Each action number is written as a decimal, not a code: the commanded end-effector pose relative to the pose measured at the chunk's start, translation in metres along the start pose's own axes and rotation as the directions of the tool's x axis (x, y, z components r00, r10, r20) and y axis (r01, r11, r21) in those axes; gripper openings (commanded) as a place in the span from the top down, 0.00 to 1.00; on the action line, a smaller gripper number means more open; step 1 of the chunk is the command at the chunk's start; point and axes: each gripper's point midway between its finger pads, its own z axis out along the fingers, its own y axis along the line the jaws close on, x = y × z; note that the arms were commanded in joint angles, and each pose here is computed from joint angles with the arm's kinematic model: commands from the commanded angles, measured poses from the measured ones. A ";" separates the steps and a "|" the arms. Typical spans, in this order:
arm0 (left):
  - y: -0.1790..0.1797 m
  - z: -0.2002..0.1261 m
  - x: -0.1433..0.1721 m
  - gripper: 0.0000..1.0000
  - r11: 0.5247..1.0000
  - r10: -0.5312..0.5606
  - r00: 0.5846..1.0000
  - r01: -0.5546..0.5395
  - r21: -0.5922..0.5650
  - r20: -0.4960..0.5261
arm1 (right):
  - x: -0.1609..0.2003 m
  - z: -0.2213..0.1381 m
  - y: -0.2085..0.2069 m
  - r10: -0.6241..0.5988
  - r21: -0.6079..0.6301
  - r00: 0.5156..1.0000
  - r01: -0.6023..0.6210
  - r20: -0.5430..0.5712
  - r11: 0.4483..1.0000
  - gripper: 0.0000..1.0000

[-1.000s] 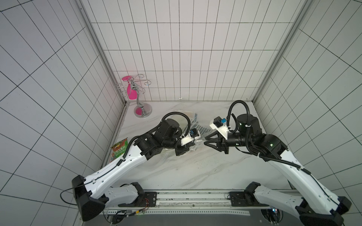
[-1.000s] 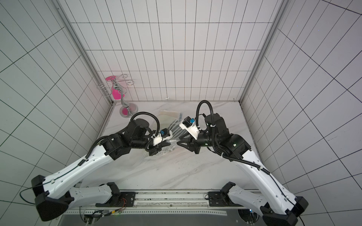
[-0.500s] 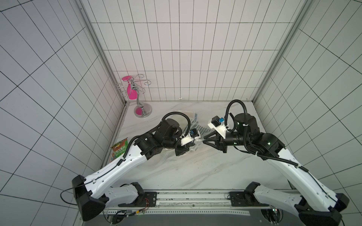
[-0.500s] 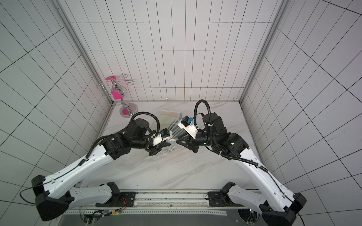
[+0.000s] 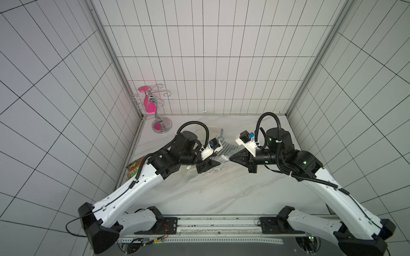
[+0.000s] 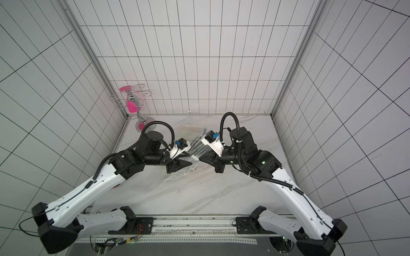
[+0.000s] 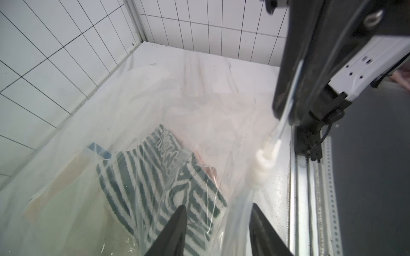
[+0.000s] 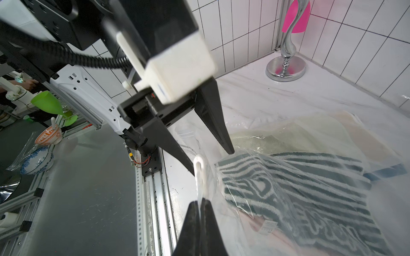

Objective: Place the folded towel into the vacuum bag
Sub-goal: Close the vacuum bag at the center of the board.

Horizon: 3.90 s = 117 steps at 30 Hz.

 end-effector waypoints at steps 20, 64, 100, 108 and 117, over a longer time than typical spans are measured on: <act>-0.036 0.001 -0.046 0.44 0.957 0.018 0.991 -0.055 0.286 0.130 | -0.012 -0.005 0.024 -0.054 -0.106 0.997 0.059 0.055 0.993 1.00; -0.021 0.024 0.035 1.00 0.988 0.070 0.987 -0.049 0.144 -0.145 | -0.035 -0.034 0.021 0.033 -0.118 0.964 -0.002 0.265 0.993 1.00; -0.022 0.012 0.102 1.00 0.994 0.003 0.917 0.040 0.099 -0.399 | -0.041 -0.064 0.030 -0.015 -0.091 0.946 0.047 0.324 0.995 1.00; -0.021 0.016 0.128 0.99 0.994 -0.022 0.833 0.076 0.075 -0.552 | -0.041 -0.070 0.034 -0.053 -0.064 0.941 0.079 0.335 0.995 1.00; -0.026 0.004 0.145 0.95 0.995 -0.053 0.807 0.096 0.042 -0.588 | -0.046 -0.075 0.035 -0.073 -0.048 0.936 0.095 0.344 0.994 1.00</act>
